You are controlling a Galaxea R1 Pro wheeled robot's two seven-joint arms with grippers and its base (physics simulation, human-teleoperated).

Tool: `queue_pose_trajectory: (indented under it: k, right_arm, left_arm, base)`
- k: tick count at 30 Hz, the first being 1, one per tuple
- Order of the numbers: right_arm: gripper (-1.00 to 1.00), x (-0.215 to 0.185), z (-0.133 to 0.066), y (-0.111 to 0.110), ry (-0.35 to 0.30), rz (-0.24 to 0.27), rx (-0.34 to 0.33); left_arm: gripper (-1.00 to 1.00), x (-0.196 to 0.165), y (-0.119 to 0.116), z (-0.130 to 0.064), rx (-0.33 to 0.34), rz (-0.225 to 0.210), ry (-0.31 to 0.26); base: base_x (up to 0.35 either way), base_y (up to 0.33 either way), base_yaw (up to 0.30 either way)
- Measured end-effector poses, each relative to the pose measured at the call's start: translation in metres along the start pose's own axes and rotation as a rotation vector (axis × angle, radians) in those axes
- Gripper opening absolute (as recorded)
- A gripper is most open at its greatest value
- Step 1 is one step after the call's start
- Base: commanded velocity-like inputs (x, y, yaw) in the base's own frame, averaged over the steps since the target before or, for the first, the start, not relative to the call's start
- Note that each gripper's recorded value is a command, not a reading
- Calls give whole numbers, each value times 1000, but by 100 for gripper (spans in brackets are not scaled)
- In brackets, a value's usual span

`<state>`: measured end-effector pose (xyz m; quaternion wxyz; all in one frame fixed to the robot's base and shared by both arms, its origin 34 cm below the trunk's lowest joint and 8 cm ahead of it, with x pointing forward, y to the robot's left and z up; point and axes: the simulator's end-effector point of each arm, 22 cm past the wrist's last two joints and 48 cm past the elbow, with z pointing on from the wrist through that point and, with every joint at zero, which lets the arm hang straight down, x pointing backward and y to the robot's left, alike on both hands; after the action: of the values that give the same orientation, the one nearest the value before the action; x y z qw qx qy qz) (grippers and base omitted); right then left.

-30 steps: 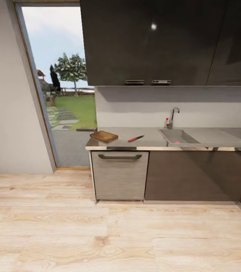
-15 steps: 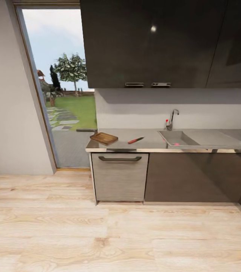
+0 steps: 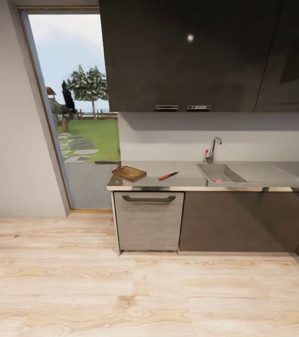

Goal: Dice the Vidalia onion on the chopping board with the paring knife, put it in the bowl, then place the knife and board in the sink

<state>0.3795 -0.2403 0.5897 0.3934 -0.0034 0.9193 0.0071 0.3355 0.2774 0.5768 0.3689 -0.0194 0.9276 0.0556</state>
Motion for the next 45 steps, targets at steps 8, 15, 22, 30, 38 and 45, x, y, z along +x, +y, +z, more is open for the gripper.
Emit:
queue_pose_trajectory:
  k: [8, 15, 22, 30, 38, 45]
  right_arm:
    - [100, -7, -8, 0, 0, 0, 0]
    - [100, -13, -15, 0, 0, 0, 0]
    - [100, -19, -23, 0, 1, 0, 0]
    - [100, -24, -30, 0, 1, 0, 0]
    - [100, -30, -38, 1, 2, 0, 0]
    - [100, -34, -45, 0, 1, 0, 1]
  left_arm:
    - [100, -7, 1, -9, 0, 0, 0]
    - [100, -12, 2, -16, 0, 0, 1]
    - [100, -17, 3, -23, 0, 0, 1]
    - [100, -23, 4, -32, 0, 0, 2]
    - [100, -28, 5, -39, 0, 0, 2]
    - [100, -32, 7, -46, -2, 2, 1]
  base:
    - [0, 0, 0]
    - [0, 0, 0]
    - [0, 0, 0]
    - [0, 0, 0]
    - [0, 0, 0]
    - [0, 0, 0]
